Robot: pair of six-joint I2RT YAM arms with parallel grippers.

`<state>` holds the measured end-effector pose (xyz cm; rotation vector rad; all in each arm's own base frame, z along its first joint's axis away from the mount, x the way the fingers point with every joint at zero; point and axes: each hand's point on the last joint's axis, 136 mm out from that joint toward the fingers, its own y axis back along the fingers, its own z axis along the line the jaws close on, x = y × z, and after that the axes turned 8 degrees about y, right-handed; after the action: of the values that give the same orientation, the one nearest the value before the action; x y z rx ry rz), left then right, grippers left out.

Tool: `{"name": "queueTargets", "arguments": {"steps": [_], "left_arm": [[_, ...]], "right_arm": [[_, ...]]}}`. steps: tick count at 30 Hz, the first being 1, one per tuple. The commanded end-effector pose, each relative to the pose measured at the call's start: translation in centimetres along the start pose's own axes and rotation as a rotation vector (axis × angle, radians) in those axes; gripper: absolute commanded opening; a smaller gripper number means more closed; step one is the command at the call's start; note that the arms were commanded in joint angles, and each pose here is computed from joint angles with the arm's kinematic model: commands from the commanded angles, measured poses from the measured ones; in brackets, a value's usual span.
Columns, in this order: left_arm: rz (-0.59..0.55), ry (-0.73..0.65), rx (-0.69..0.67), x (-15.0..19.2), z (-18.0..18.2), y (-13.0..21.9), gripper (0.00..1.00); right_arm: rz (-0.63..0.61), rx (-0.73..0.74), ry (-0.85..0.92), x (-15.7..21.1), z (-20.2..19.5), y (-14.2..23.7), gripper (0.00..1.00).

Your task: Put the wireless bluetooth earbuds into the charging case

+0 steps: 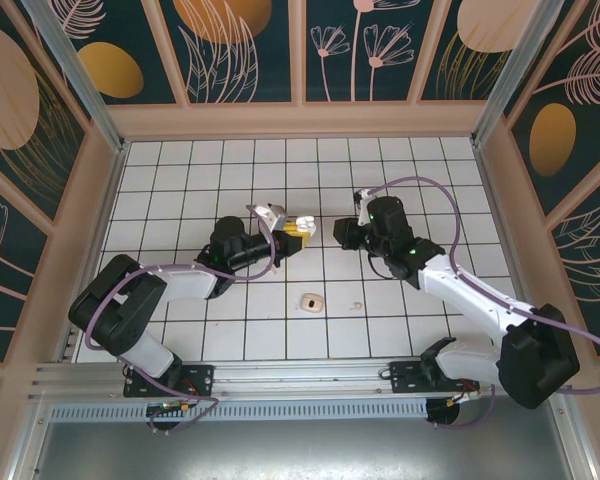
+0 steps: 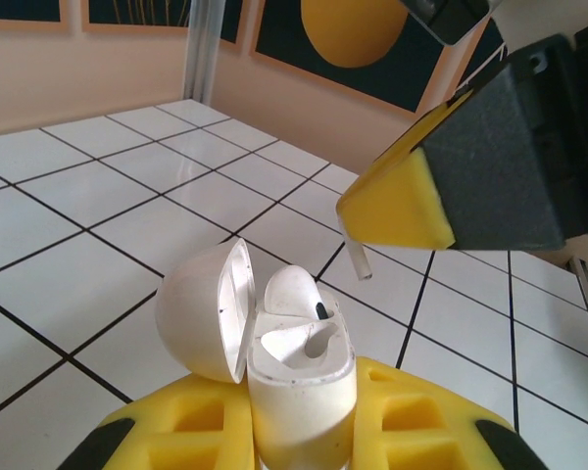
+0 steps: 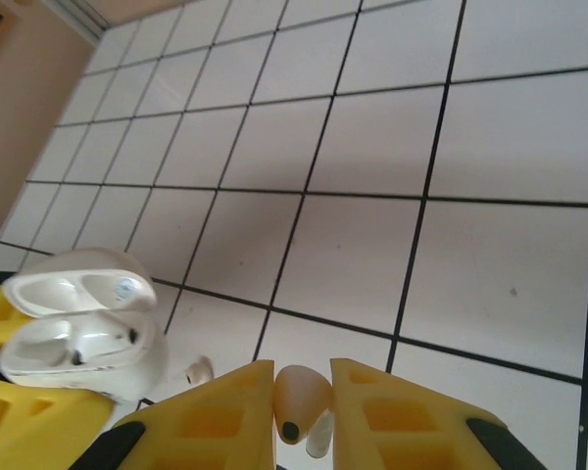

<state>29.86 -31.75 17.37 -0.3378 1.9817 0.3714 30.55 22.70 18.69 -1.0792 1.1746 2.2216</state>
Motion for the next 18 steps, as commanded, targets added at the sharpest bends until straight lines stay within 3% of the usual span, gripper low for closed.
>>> {"name": "queueTargets", "arguments": {"steps": [1, 18], "left_arm": [[-0.058, -0.026, 0.046, -1.8, -0.8, -0.4, 0.10], [-0.128, -0.103, 0.125, -2.5, -2.5, 0.4, 0.10]], "right_arm": [[-0.077, -0.044, 0.039, -1.7, 0.7, 0.8, 0.19], [-0.220, -0.293, 0.147, -5.2, 5.2, 3.2, 0.19]]}}
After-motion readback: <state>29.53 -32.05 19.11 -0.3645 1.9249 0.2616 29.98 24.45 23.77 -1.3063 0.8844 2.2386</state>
